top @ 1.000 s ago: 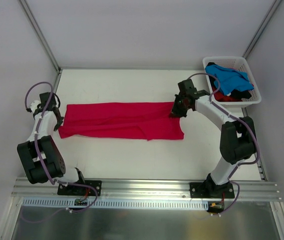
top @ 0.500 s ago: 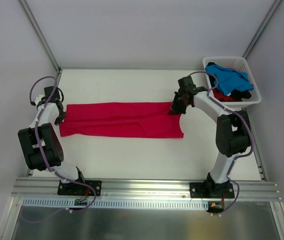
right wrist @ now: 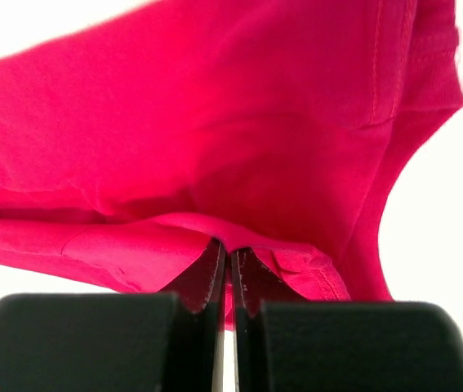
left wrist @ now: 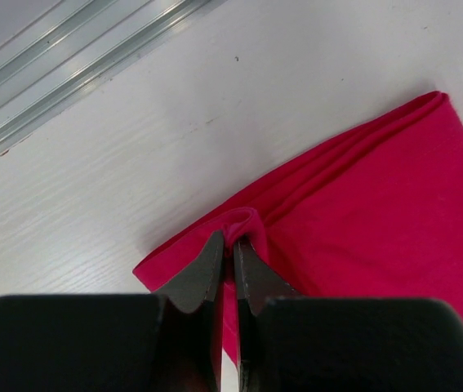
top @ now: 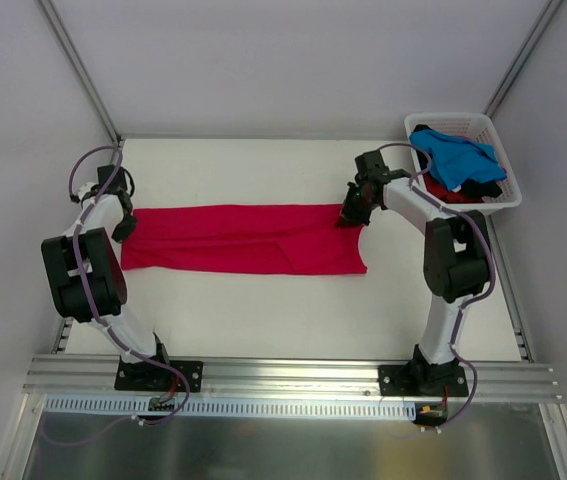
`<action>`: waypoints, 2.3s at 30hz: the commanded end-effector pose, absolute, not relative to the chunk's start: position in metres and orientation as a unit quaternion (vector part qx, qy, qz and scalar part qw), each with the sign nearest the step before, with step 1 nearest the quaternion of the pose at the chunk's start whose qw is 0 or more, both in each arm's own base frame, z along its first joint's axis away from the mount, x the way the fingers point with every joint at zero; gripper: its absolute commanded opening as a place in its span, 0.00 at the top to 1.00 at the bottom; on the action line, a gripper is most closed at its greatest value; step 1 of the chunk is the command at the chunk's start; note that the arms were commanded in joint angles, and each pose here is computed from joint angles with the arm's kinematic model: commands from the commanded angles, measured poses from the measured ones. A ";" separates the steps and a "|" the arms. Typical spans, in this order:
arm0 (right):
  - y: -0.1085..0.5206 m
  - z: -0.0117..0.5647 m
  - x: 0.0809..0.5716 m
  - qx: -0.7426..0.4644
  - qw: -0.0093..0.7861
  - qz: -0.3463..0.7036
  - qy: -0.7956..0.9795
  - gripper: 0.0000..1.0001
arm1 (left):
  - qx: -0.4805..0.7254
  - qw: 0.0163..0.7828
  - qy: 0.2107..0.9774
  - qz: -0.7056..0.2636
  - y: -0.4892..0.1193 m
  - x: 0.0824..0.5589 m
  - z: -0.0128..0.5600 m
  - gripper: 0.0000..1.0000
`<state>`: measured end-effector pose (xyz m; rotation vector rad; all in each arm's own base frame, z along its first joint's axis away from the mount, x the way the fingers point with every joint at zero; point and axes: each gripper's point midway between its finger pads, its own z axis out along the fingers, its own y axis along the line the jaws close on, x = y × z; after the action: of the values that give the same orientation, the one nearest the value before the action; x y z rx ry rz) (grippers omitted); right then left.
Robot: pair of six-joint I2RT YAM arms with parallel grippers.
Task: Fold and stack the t-shirts
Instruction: Fold the tshirt
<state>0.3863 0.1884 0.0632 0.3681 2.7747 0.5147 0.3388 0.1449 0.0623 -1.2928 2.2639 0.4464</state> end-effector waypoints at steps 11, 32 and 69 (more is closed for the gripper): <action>0.187 0.085 0.414 0.120 0.179 0.190 0.958 1.00 | -0.471 0.278 0.818 0.178 0.160 0.364 0.082 1.00; 0.208 0.206 0.408 0.044 0.264 0.258 0.928 0.15 | -0.352 0.423 0.827 0.114 0.145 0.393 0.215 0.01; 0.265 0.054 0.310 0.236 0.248 0.105 0.933 0.47 | -0.273 0.420 0.851 -0.157 -0.014 0.271 0.184 0.08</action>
<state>0.2949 0.2664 0.0449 0.5888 2.6168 0.3237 0.2711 -0.0096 0.1748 -0.7000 2.1623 -0.3570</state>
